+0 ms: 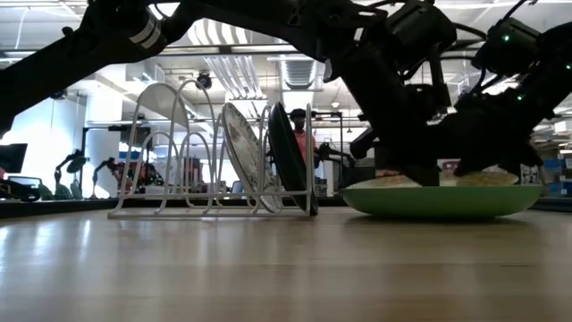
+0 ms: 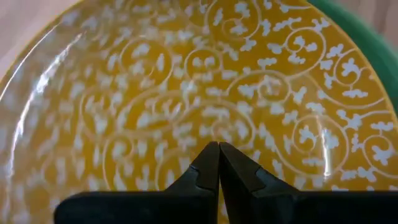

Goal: Sort dishes
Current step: Put the yellow plate in the dish rack

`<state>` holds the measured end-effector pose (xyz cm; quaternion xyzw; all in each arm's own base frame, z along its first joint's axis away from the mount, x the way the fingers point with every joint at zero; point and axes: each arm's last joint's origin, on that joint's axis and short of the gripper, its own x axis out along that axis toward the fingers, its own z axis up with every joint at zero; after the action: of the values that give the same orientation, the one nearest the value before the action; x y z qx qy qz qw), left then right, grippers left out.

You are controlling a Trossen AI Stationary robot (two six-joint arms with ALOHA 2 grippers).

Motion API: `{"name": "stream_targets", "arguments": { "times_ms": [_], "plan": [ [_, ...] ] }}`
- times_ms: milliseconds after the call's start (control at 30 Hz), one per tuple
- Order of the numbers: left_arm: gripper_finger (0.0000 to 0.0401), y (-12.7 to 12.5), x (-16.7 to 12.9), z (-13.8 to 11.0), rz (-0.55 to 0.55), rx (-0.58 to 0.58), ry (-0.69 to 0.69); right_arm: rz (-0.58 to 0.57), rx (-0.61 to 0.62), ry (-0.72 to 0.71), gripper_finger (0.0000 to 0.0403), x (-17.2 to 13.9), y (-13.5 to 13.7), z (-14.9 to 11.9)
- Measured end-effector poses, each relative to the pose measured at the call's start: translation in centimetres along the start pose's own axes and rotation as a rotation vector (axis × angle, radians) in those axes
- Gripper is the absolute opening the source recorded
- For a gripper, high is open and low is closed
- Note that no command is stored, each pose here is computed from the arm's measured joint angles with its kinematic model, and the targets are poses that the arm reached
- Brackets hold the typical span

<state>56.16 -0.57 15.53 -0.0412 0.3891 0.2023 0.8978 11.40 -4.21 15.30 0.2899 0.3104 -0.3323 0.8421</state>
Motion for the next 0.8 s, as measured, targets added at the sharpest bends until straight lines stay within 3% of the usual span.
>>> {"name": "stream_targets", "arguments": {
  "times_ms": [367,800],
  "plan": [
    [0.0000,0.2,-2.1,2.2,-0.020,0.018,-0.088,0.016,-0.057,-0.027,0.0001,-1.0,0.7,1.3],
    [0.0000,0.2,-2.3,2.7,-0.032,0.002,-0.130,0.007,-0.090,-0.045,0.0001,-1.6,1.0,2.0]
  ]
}}
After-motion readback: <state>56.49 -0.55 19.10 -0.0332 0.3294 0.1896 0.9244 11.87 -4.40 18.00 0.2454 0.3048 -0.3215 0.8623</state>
